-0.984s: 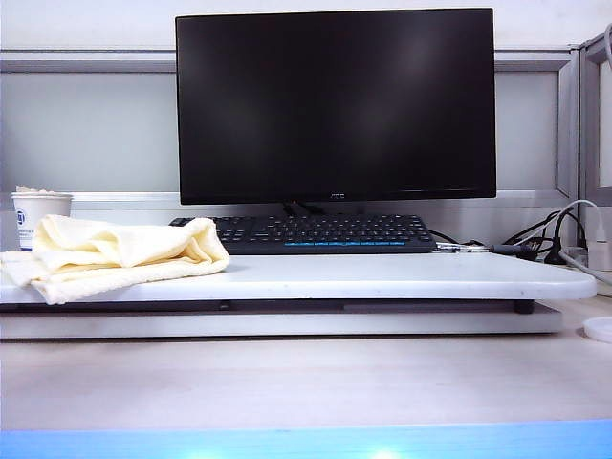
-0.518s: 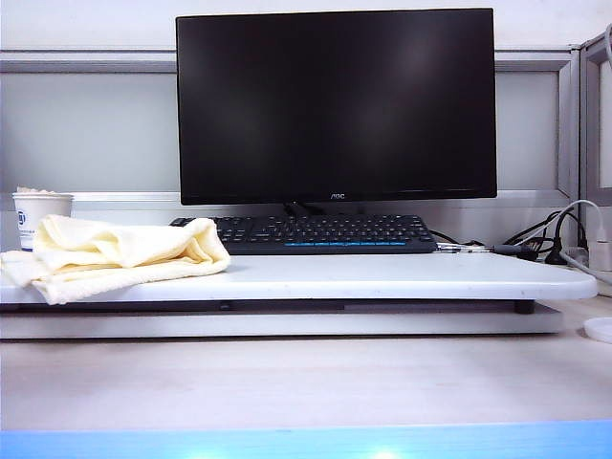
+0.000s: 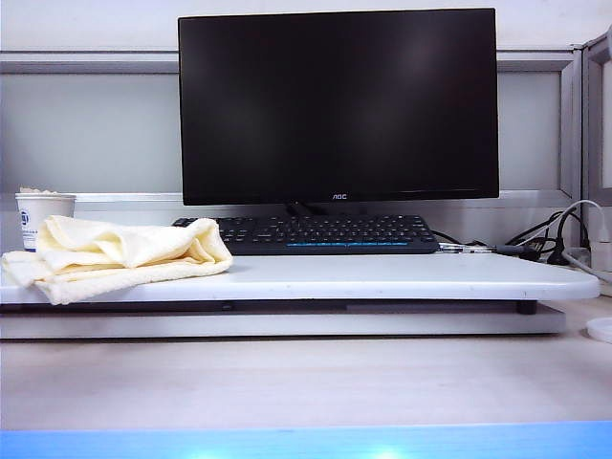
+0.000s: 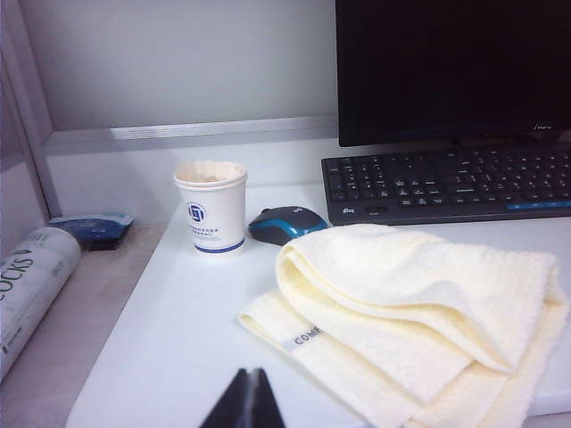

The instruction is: Wipe the tabletop with a clean cloth to remove dust and stains.

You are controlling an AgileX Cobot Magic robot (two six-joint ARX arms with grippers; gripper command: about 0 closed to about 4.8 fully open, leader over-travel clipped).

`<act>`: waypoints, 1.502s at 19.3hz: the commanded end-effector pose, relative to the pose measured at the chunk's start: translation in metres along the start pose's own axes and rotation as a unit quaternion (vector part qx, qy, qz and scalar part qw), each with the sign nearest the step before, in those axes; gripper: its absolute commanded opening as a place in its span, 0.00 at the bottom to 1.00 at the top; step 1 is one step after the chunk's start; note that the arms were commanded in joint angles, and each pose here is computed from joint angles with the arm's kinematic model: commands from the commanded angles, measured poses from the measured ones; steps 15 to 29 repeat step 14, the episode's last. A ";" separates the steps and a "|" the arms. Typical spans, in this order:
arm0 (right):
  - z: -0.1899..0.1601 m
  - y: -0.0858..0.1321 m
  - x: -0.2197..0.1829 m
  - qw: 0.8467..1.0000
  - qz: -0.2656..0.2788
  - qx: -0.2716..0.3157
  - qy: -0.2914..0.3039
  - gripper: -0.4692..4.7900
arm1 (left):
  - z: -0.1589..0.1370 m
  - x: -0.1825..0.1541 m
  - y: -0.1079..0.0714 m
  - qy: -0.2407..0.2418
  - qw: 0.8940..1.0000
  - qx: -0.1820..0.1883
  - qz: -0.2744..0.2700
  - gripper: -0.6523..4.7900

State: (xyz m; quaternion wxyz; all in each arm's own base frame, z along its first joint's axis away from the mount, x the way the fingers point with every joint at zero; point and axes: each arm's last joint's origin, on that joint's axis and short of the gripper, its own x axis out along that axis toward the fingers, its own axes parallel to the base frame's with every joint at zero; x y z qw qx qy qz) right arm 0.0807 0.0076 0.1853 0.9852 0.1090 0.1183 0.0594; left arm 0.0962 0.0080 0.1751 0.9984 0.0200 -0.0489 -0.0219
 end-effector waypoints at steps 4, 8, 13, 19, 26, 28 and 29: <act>-0.022 -0.006 0.011 1.000 -0.008 -0.007 0.029 0.07 | -0.003 0.000 0.000 0.013 1.000 -0.006 -0.003 0.11; -0.032 -0.009 0.015 0.999 -0.018 -0.016 0.045 0.07 | -0.004 0.000 0.000 0.017 1.000 -0.006 -0.002 0.11; -0.032 -0.009 0.015 0.999 -0.018 -0.016 0.046 0.07 | -0.004 0.000 0.000 0.017 1.000 -0.006 -0.002 0.11; -0.032 -0.009 0.015 0.999 -0.018 -0.016 0.046 0.07 | -0.004 0.000 0.000 0.017 1.000 -0.006 -0.002 0.11; -0.032 -0.009 0.015 0.999 -0.018 -0.016 0.046 0.07 | -0.004 0.000 0.000 0.017 1.000 -0.006 -0.002 0.11; -0.032 -0.009 0.015 0.999 -0.018 -0.016 0.046 0.07 | -0.004 0.000 0.000 0.017 1.000 -0.006 -0.002 0.11; -0.032 -0.009 0.015 0.999 -0.018 -0.016 0.046 0.07 | -0.004 0.000 0.000 0.017 1.000 -0.006 -0.002 0.11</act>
